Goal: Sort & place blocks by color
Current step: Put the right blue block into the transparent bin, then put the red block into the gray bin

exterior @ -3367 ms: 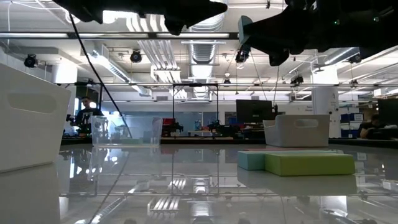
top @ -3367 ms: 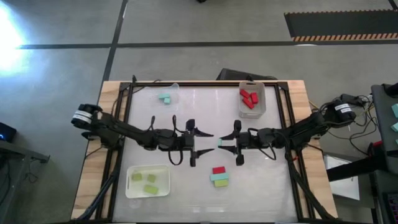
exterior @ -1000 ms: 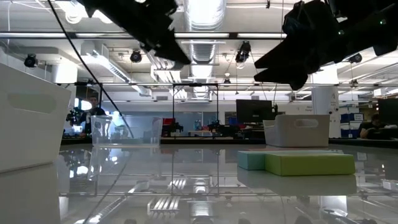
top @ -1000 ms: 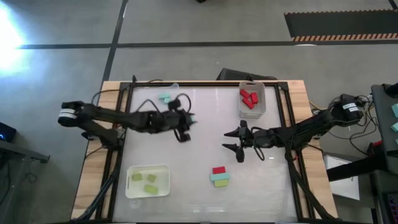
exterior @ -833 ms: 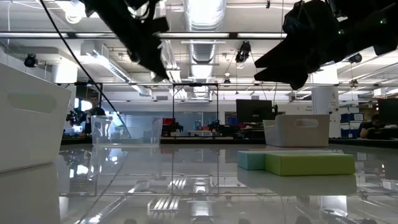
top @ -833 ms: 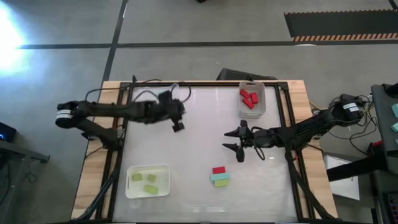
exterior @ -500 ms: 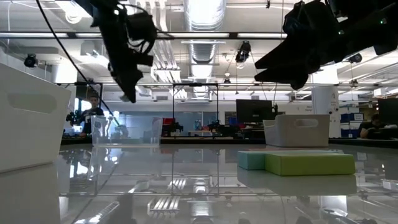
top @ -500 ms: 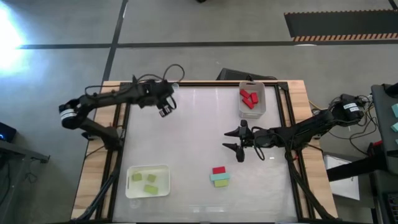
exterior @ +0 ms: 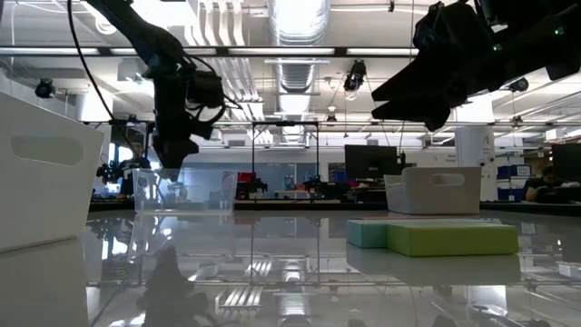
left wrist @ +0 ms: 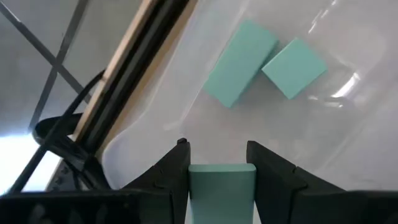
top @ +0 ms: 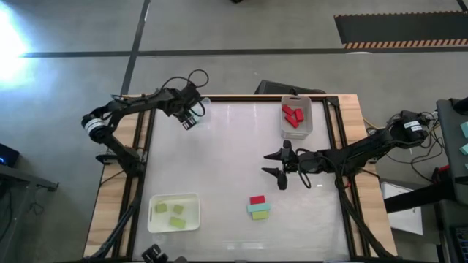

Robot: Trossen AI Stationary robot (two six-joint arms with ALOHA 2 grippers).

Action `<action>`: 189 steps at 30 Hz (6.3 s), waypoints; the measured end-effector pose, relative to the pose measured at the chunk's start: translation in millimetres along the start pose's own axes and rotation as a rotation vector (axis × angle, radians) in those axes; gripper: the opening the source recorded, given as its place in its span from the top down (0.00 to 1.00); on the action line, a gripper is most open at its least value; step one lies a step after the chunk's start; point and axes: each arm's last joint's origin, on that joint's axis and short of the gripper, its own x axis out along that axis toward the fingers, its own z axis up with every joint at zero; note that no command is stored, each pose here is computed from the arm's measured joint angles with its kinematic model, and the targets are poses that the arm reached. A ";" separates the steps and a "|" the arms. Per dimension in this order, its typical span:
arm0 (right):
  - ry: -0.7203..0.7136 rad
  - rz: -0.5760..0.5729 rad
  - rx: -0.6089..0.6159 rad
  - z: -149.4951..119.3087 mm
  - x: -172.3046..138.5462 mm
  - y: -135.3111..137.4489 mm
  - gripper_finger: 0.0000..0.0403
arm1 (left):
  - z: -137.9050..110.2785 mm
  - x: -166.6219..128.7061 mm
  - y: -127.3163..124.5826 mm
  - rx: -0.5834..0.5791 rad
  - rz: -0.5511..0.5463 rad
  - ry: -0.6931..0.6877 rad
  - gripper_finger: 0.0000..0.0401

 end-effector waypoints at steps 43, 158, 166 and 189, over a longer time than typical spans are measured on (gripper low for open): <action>0.244 0.040 0.004 12.8 12.9 29.2 0.43 | -60.2 -171.5 -166.3 0.092 -0.625 -1.082 0.39; 0.445 -0.333 -0.138 105.7 -7.6 -25.9 0.70 | -74.2 -186.3 -183.7 0.101 -0.718 -1.363 0.39; 0.494 -0.711 0.095 93.2 -26.5 -120.9 0.70 | -73.3 -184.3 -186.6 0.096 -0.722 -1.362 0.39; 0.450 -0.764 0.324 74.4 -33.0 -194.6 0.38 | -75.2 -179.5 -187.8 0.102 -0.719 -1.350 0.39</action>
